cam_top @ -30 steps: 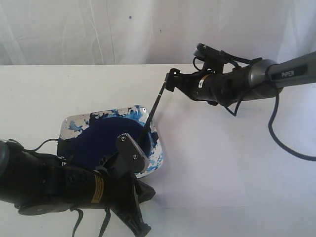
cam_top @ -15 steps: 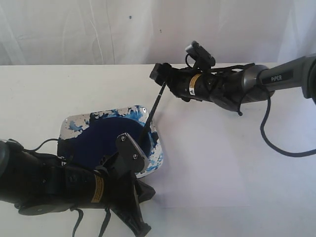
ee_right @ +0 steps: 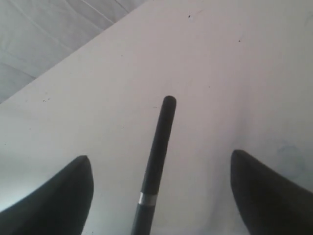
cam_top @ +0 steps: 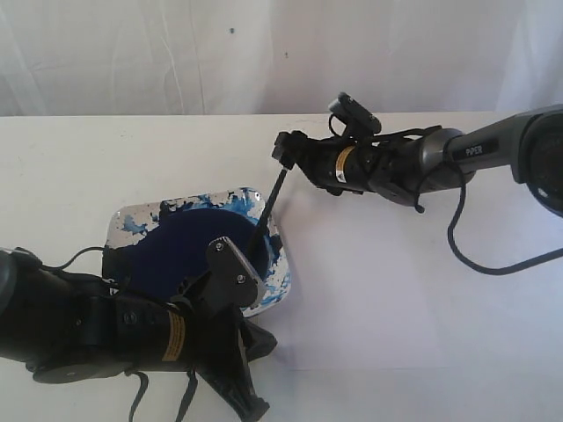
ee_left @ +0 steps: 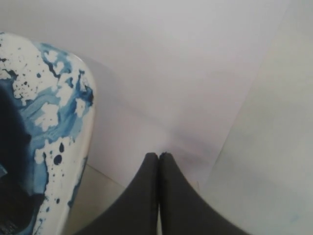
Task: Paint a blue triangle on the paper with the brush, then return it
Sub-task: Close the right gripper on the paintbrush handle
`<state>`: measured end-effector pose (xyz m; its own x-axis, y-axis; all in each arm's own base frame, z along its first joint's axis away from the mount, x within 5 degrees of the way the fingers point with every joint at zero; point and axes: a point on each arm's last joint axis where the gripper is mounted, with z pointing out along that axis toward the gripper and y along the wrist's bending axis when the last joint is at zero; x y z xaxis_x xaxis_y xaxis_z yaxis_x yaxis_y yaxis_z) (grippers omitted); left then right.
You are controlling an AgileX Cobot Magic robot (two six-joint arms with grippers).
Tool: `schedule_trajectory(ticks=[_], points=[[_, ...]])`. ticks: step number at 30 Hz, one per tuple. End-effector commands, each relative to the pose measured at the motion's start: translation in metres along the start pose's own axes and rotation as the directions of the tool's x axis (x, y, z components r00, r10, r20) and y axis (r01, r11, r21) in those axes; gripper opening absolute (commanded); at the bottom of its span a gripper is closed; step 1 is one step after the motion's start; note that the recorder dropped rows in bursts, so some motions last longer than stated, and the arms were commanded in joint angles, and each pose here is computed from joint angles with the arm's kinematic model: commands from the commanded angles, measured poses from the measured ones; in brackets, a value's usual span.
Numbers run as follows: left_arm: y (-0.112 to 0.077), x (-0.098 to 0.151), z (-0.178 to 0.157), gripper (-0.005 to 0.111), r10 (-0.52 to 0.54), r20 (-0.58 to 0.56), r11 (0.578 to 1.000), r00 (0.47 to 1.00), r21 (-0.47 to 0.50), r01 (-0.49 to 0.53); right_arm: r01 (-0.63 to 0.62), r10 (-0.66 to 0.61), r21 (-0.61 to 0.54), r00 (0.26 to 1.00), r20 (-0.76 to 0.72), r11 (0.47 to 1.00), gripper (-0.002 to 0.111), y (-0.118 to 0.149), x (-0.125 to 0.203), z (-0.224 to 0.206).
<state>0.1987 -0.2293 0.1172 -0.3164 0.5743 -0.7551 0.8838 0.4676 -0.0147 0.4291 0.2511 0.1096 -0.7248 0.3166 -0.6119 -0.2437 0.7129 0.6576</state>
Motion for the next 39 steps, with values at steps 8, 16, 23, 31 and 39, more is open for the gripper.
schedule_trajectory(ticks=[8, 16, 23, 31, 39], points=[[-0.001, 0.000, 0.001, 0.000, -0.012, -0.004, 1.000, 1.000, -0.003, 0.012, -0.044, 0.045, -0.089, 0.999, 0.006, 0.995, 0.062, 0.001, -0.002, 0.017], [-0.001, 0.000, 0.001, 0.000, -0.012, -0.004, 1.000, 1.000, -0.003, 0.012, -0.081, 0.081, -0.078, 0.997, 0.001, 0.994, 0.054, -0.002, -0.001, 0.021], [-0.001, 0.000, 0.001, 0.000, -0.012, -0.004, 1.000, 1.000, -0.003, 0.012, -0.122, 0.118, -0.112, 0.992, -0.036, 0.986, 0.054, -0.004, 0.005, 0.030], [-0.001, 0.000, 0.001, 0.000, -0.012, -0.004, 1.000, 1.000, -0.003, 0.012, -0.121, 0.117, -0.110, 0.992, -0.043, 0.987, 0.037, -0.002, 0.004, 0.030], [-0.001, 0.000, 0.001, 0.000, -0.012, -0.004, 1.000, 1.000, -0.003, 0.012, -0.131, 0.126, -0.110, 0.991, -0.044, 0.985, 0.028, -0.002, 0.004, 0.030]])
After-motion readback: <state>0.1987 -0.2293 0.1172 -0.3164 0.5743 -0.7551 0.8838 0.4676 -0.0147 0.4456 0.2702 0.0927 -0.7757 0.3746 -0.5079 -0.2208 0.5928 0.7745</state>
